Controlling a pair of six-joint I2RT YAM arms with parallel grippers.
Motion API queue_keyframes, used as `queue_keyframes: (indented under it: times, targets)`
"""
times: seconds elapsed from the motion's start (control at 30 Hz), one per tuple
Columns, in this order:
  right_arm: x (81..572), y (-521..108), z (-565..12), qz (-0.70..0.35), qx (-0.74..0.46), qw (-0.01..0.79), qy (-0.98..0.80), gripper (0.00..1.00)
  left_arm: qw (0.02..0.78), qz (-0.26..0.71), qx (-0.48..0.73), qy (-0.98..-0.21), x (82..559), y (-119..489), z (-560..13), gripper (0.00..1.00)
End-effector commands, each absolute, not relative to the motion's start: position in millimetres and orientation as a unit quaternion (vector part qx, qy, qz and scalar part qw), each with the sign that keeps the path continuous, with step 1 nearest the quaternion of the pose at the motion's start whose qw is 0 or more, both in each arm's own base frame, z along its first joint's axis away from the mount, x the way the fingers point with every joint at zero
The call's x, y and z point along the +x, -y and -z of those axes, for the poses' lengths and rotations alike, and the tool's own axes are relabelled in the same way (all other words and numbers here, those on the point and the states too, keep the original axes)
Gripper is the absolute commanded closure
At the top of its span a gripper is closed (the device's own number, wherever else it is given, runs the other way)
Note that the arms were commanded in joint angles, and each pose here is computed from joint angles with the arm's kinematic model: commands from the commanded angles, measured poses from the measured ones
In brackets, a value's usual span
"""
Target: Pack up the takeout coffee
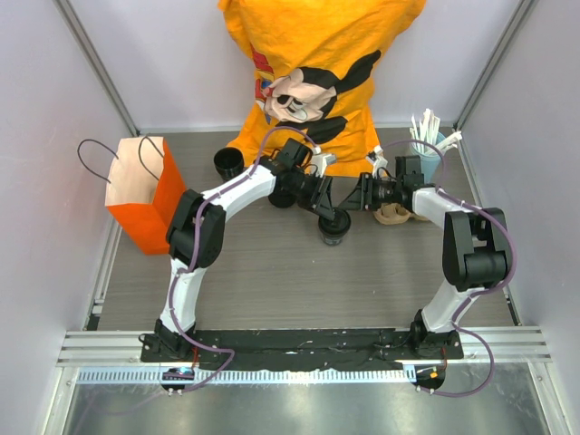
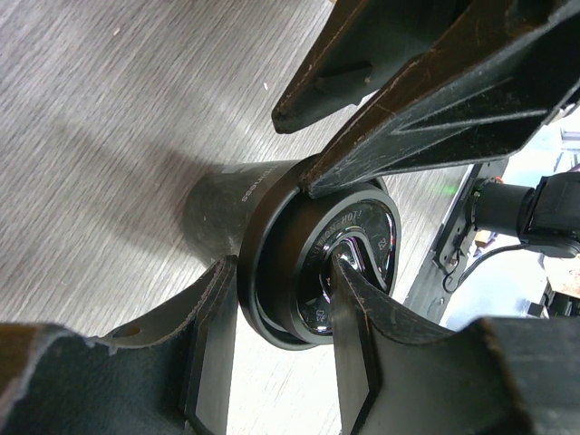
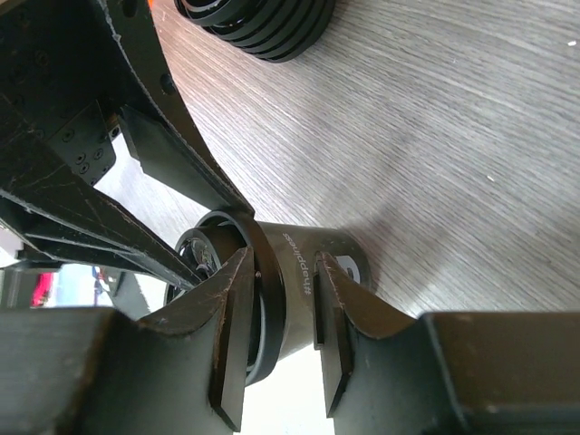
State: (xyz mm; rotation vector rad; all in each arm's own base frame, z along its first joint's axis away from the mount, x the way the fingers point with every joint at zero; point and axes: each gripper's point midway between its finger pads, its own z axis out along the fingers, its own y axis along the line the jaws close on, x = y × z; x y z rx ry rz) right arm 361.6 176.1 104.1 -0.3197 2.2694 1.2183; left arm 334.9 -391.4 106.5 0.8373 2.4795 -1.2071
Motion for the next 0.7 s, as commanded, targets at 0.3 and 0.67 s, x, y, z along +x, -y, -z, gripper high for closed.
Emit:
queue_keyframes:
  times: [0.3, 0.67]
  targets:
    - [326.4, -184.4, -72.9, -0.367, -0.189, 0.233, -0.881, 0.65, 0.11, 0.263, 0.304, -0.909, 329.6, 344.5, -34.5, 1.0]
    - [309.0, -180.7, -50.4, -0.299, -0.236, 0.214, -0.9, 0.64, 0.116, 0.245, 0.315, -0.909, 328.2, 341.4, -36.3, 1.0]
